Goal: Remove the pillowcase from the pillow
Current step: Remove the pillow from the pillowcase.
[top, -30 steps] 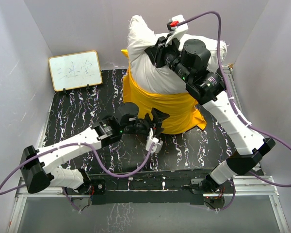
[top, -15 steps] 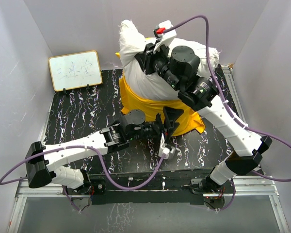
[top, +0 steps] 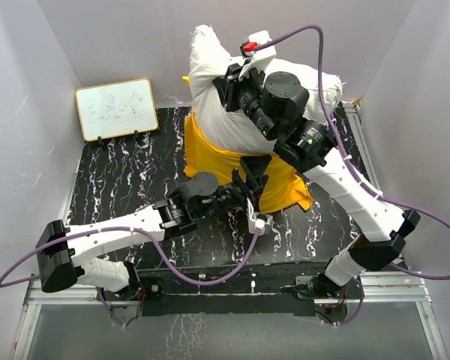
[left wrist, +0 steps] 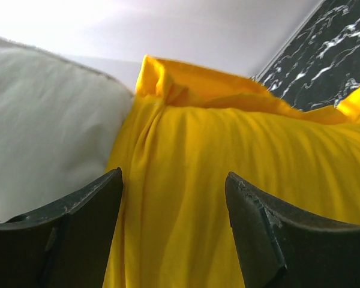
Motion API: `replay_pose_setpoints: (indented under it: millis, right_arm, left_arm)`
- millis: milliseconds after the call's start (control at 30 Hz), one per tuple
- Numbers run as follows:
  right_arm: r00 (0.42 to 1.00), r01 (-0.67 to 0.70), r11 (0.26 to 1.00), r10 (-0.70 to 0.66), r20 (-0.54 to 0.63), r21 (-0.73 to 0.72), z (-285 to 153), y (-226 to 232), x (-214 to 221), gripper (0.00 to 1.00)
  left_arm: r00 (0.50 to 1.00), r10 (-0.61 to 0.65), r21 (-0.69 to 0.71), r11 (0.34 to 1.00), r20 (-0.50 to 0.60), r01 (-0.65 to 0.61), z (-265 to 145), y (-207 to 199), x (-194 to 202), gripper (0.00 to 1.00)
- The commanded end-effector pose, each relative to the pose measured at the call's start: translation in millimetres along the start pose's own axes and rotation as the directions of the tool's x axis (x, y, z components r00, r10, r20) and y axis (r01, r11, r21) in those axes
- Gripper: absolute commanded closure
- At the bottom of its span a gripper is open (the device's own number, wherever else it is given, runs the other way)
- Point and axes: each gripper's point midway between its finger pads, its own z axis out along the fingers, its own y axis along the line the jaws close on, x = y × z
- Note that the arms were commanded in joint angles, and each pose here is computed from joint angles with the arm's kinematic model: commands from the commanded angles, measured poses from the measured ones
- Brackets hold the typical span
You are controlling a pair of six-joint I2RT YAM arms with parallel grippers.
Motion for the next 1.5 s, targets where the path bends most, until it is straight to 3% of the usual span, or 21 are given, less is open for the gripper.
replay_pose_setpoints:
  millis: [0, 133, 233, 433, 600, 733, 867, 1100, 1467]
  right_arm:
    - [0.961, -0.097, 0.989, 0.064, 0.269, 0.112, -30, -25, -90, 0.92]
    - [0.974, -0.066, 0.981, 0.025, 0.225, 0.180, -24, -34, -72, 0.92]
    - [0.980, -0.027, 0.984, -0.009, 0.199, 0.177, -16, -32, -60, 0.92]
    - [0.983, -0.019, 0.980, -0.019, 0.184, 0.198, -12, -35, -51, 0.92]
    - [0.975, -0.020, 0.979, -0.025, 0.220, 0.202, -17, -36, -69, 0.92]
    - [0.963, -0.019, 0.973, -0.045, 0.265, 0.232, -24, -42, -93, 0.92]
    - [0.949, -0.018, 0.961, -0.070, 0.307, 0.275, -32, -54, -113, 0.92]
    - [0.925, -0.047, 0.936, -0.091, 0.370, 0.348, -44, -97, -143, 0.92]
    - [0.972, -0.075, 0.899, -0.031, 0.234, 0.431, -32, -187, -86, 0.92]
  left_arm:
    - [0.995, -0.025, -0.167, 0.986, -0.096, 0.008, -9, 44, 15, 0.32]
    - [0.995, 0.024, -0.204, 0.978, -0.097, -0.044, -13, 55, 12, 0.30]
    - [0.987, 0.031, -0.144, 0.988, -0.156, -0.053, -7, 50, 22, 0.34]
    - [0.954, -0.099, 0.036, 0.993, -0.282, 0.114, 2, 7, 50, 0.40]
    - [0.914, -0.225, 0.133, 0.950, -0.339, 0.283, 3, -30, 67, 0.45]
    - [0.894, -0.261, 0.220, 0.909, -0.365, 0.355, -3, -65, 69, 0.59]
    - [0.886, -0.264, 0.274, 0.883, -0.381, 0.381, -12, -91, 68, 0.80]
    - [0.856, -0.258, 0.305, 0.856, -0.448, 0.418, -31, -119, 77, 0.96]
    - [0.839, -0.269, 0.402, 0.781, -0.473, 0.477, -77, -171, 76, 0.98]
